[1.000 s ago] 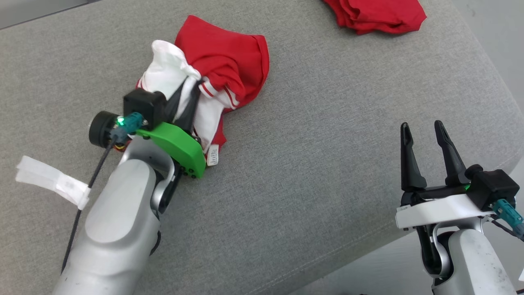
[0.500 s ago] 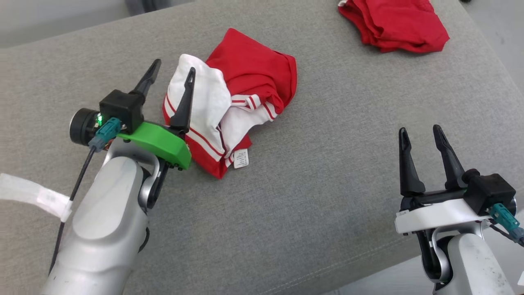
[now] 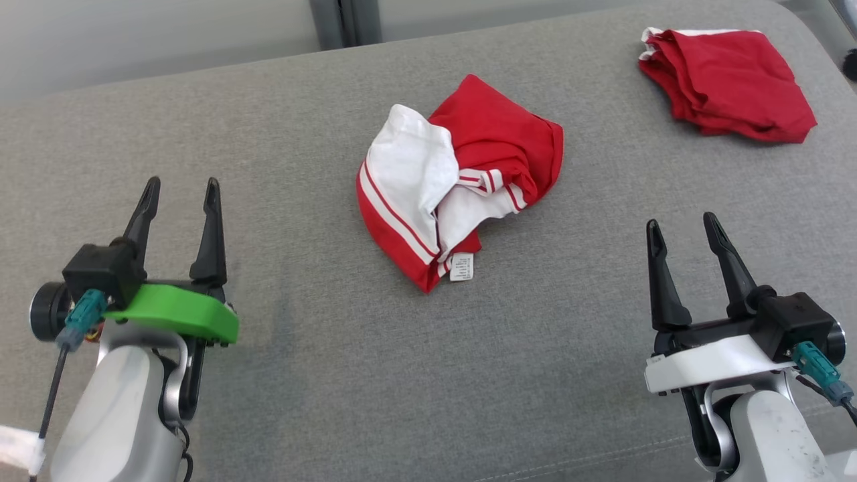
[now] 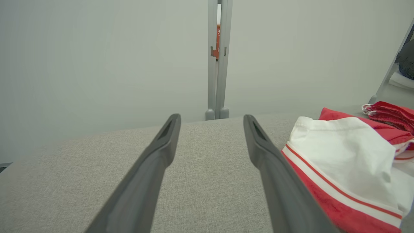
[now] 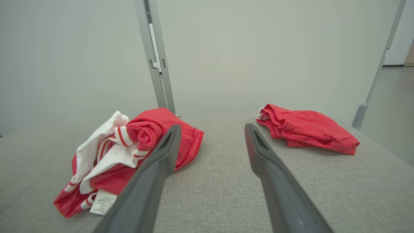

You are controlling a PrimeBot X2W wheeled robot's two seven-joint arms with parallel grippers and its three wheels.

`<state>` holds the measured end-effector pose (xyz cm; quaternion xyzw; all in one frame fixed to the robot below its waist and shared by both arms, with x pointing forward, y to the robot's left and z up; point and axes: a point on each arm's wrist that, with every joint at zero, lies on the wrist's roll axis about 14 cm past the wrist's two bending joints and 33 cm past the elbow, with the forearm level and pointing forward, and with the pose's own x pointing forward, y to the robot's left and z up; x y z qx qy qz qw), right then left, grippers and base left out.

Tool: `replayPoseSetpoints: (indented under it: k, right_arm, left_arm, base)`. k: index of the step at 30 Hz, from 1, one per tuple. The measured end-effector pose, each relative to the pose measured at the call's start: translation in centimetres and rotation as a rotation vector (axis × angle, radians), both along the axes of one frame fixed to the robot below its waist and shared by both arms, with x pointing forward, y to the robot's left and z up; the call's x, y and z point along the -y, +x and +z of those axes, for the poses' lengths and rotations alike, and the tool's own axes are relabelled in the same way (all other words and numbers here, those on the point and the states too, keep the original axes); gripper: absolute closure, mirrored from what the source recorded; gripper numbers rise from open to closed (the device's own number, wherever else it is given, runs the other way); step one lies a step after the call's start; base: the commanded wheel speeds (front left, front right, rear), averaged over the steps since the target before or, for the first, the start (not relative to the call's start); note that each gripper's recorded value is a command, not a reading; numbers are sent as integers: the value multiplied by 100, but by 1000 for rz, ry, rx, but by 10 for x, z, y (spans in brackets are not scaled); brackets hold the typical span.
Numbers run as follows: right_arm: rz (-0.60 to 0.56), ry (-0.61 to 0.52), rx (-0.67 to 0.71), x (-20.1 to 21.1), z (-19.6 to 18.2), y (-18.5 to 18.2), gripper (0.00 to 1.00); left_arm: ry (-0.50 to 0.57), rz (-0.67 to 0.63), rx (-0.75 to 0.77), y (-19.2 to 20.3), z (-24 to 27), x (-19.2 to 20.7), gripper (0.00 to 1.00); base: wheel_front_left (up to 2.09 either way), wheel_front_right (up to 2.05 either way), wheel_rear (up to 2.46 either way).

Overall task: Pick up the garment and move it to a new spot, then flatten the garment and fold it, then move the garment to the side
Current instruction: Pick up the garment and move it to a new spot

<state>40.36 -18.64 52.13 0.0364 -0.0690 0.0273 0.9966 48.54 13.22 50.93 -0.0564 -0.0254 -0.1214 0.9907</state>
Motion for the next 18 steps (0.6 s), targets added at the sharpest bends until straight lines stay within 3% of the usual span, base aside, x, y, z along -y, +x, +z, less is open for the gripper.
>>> replayPoseSetpoints:
  k: [9, 18]
  right_arm:
    - [100, -25, 28, -27, 9, 0, 0]
    - [132, -15, 28, -38, 10, -9, 0]
  left_arm:
    - [-20, 155, -2, -56, -1, -53, 0]
    - [-47, 248, 6, -93, 0, -78, 0]
  base:
    - [0, 0, 0]
    - [0, 0, 0]
